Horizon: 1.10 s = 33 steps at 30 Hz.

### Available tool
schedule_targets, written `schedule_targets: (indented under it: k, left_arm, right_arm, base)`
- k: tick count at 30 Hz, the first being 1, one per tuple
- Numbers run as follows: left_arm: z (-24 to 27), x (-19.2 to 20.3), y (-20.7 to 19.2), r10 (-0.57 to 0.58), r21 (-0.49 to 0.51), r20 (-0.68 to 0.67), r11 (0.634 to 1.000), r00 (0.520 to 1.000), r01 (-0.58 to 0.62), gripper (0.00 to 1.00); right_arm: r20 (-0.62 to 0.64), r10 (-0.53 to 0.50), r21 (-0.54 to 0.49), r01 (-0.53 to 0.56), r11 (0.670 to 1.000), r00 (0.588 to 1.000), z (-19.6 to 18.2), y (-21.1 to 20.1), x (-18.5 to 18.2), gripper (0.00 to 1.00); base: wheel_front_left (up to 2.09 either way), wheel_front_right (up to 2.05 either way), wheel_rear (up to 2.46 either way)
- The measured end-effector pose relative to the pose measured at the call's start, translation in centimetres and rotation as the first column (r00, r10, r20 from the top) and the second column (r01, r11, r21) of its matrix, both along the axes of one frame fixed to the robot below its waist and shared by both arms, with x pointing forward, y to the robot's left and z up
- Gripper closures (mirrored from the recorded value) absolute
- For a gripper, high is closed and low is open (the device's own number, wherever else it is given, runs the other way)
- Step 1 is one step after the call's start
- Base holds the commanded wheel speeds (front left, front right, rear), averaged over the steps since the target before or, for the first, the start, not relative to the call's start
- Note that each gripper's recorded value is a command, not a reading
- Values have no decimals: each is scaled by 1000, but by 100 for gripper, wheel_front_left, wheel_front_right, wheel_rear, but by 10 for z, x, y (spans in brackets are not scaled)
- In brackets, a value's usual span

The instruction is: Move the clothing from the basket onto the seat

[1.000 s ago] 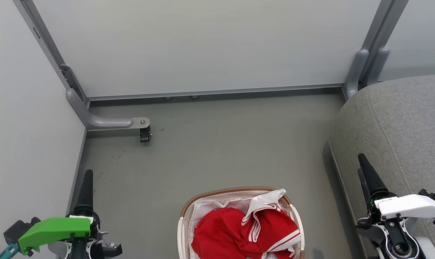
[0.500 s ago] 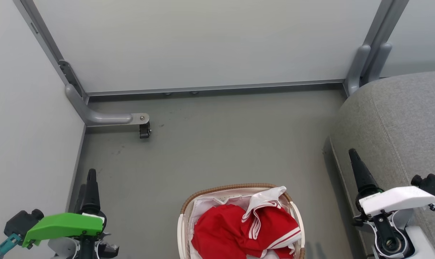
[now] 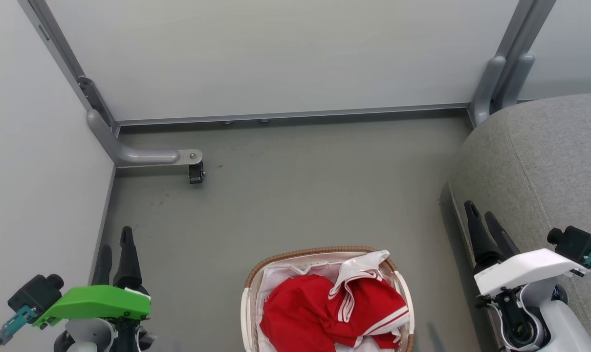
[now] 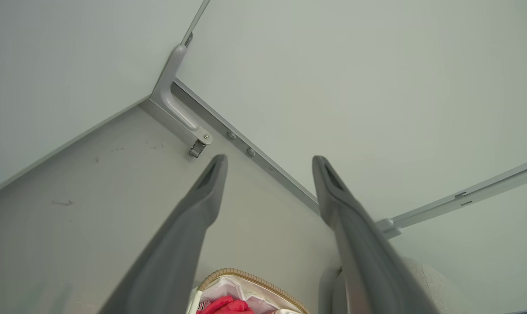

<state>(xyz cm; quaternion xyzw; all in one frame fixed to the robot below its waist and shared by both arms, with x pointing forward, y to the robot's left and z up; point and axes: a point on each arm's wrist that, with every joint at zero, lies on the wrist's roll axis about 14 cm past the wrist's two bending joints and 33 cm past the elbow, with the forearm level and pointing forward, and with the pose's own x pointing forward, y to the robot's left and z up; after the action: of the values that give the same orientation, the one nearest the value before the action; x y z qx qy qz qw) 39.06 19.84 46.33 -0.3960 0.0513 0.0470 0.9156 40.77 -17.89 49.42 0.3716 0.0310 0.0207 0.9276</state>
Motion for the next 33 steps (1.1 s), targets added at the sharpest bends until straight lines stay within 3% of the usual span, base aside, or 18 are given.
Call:
schedule_targets:
  k: [17, 33]
  left_arm:
    - [-8, -2, -1, -30, 208, -20, 978, 999, 34, 0]
    - [-9, -2, -3, -59, 363, -20, 930, 998, 62, 0]
  right_arm:
    - [11, 39, -216, -36, 976, 999, -6, 6, -1, 0]
    - [30, 70, -385, -53, 921, 997, -7, 8, -2, 0]
  base:
    - [0, 0, 0]
    - [0, 0, 0]
